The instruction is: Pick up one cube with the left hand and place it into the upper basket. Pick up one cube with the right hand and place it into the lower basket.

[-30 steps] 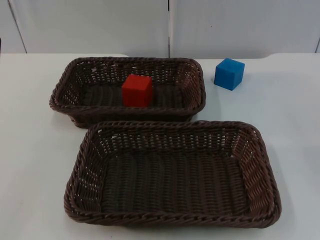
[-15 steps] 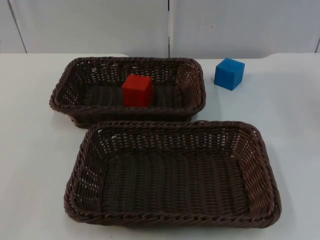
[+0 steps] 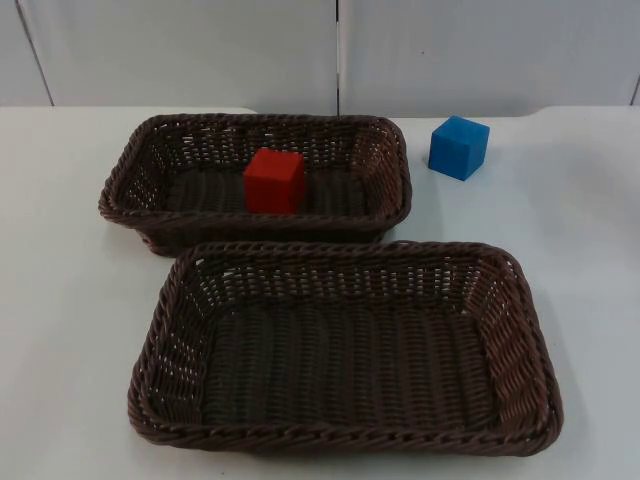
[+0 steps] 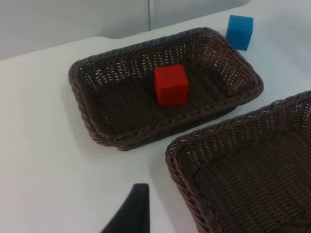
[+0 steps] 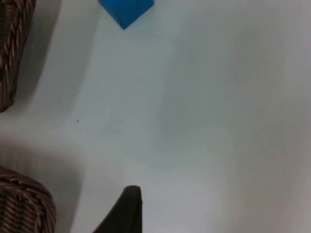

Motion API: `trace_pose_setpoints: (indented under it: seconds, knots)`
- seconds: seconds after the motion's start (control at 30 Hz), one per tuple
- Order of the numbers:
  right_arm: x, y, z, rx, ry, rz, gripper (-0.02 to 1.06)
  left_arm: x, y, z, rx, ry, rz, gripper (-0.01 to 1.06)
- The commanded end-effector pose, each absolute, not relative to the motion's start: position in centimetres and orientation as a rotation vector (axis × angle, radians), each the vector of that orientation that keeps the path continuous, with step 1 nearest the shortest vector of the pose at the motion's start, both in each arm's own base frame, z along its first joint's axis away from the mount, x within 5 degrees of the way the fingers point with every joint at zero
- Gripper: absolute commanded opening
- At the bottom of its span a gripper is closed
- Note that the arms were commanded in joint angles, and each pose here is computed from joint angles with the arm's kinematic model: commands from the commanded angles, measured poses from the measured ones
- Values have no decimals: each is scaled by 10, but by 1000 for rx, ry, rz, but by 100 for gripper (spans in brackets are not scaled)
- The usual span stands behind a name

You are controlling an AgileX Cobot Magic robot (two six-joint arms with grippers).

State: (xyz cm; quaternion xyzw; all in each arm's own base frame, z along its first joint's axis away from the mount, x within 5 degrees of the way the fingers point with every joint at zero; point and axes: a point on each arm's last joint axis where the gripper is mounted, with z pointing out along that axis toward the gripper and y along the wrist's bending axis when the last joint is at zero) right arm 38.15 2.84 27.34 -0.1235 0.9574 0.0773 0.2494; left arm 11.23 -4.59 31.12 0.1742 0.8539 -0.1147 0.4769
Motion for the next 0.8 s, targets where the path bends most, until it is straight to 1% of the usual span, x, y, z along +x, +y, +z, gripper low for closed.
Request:
trace_pose_setpoints:
  seconds: [0.0, 0.07, 0.13, 0.27, 0.37, 0.43, 0.47, 0.6, 0.77]
  knots:
    - [394, 31, 261, -387, 2608, 254, 101, 112, -45, 311, 427, 2082, -271, 99]
    - [398, 32, 258, -394, 2610, 263, 101, 112, -45, 311, 427, 2082, -271, 99]
    - [414, 38, 241, -429, 2627, 282, 100, 112, -45, 311, 427, 2082, -271, 99]
    - [429, 50, 231, -497, 2623, 253, 100, 112, -45, 311, 427, 2082, -271, 99]
    - [448, 78, 222, -642, 2578, 173, 100, 112, -45, 311, 427, 2082, -271, 99]
    - [450, 82, 220, -670, 2567, 166, 100, 112, -45, 311, 428, 2082, -268, 99]
    - [457, 95, 215, -719, 2538, 157, 100, 112, -45, 310, 434, 2081, -255, 99]
    - [473, 121, 197, -796, 2461, 135, 100, 112, -44, 310, 437, 2081, -251, 99]
    - [484, 132, 182, -825, 2409, 115, 100, 112, -44, 310, 435, 2081, -253, 99]
